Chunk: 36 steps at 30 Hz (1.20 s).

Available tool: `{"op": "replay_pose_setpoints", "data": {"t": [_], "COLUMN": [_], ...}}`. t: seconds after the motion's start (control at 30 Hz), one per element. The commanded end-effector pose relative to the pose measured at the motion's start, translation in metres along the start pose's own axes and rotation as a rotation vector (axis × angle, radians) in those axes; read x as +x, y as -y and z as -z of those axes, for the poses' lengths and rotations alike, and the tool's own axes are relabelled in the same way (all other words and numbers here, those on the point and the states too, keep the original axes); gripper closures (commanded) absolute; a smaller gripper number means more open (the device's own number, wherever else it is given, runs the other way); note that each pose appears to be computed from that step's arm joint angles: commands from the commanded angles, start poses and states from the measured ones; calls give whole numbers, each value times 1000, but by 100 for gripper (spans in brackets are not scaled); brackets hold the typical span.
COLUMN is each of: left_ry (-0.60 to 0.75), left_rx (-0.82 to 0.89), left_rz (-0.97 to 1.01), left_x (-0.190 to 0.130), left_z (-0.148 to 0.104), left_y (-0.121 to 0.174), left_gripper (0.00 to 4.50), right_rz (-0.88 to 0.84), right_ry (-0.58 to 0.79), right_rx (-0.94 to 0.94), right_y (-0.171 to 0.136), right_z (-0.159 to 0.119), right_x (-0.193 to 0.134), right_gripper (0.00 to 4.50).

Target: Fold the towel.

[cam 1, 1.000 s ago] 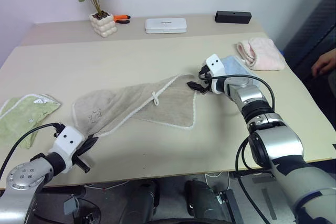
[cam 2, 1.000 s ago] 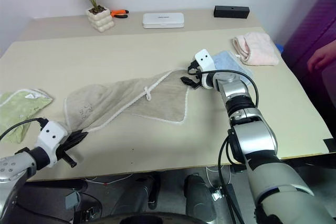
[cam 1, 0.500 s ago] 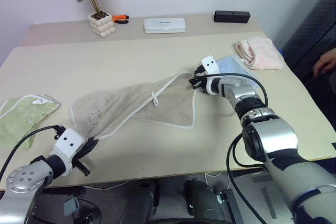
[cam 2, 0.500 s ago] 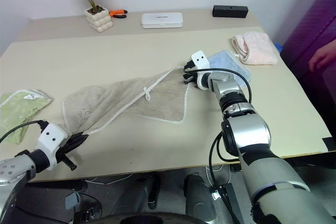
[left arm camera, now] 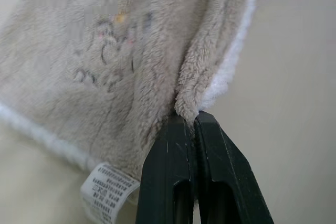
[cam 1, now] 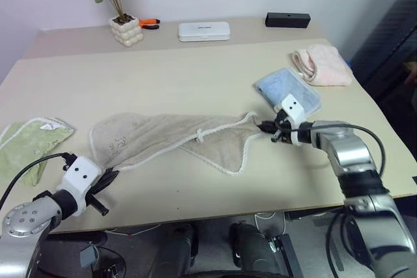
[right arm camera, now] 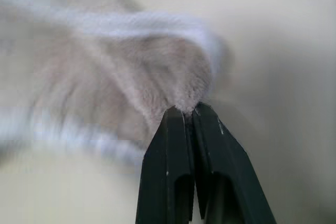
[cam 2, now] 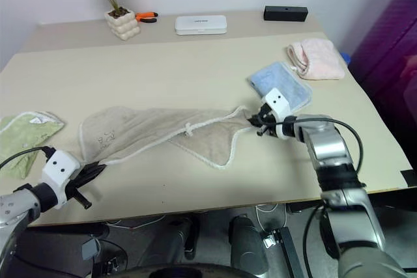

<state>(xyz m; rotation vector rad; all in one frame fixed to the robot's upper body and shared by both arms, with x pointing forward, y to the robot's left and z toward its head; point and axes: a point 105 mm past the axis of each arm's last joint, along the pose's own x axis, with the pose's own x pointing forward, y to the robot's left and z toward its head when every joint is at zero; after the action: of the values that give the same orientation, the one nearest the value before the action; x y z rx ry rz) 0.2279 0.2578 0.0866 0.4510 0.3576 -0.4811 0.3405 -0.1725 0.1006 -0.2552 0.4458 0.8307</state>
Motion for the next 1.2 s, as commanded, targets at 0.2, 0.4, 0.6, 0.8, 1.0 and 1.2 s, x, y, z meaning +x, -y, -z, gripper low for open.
{"op": "replay_pose_setpoints", "data": {"t": [0.2,0.4,0.6,0.8,1.0,1.2], "left_ry": [25,29,31,30,20,17], "left_rx": [40,42,37,37,34,34], "left_rz": [38,46,48,45,36,34], "left_x": [8,10,10,8,6,6], "left_z": [-11,-11,-10,-9,-7,-7], "left_y": [-1,2,5,7,5,3], "left_gripper": [450,450,450,450,450,450], "right_rz": [57,97,110,78,20,39], "right_ry": [23,51,84,59,-1,18], "right_rx": [-42,7,82,75,13,-9], "right_y": [2,20,35,37,30,33], "right_z": [-15,-22,-30,-27,-16,-21], "right_x": [-13,-7,8,17,12,8], "right_gripper": [263,165,165,165,216,444]}}
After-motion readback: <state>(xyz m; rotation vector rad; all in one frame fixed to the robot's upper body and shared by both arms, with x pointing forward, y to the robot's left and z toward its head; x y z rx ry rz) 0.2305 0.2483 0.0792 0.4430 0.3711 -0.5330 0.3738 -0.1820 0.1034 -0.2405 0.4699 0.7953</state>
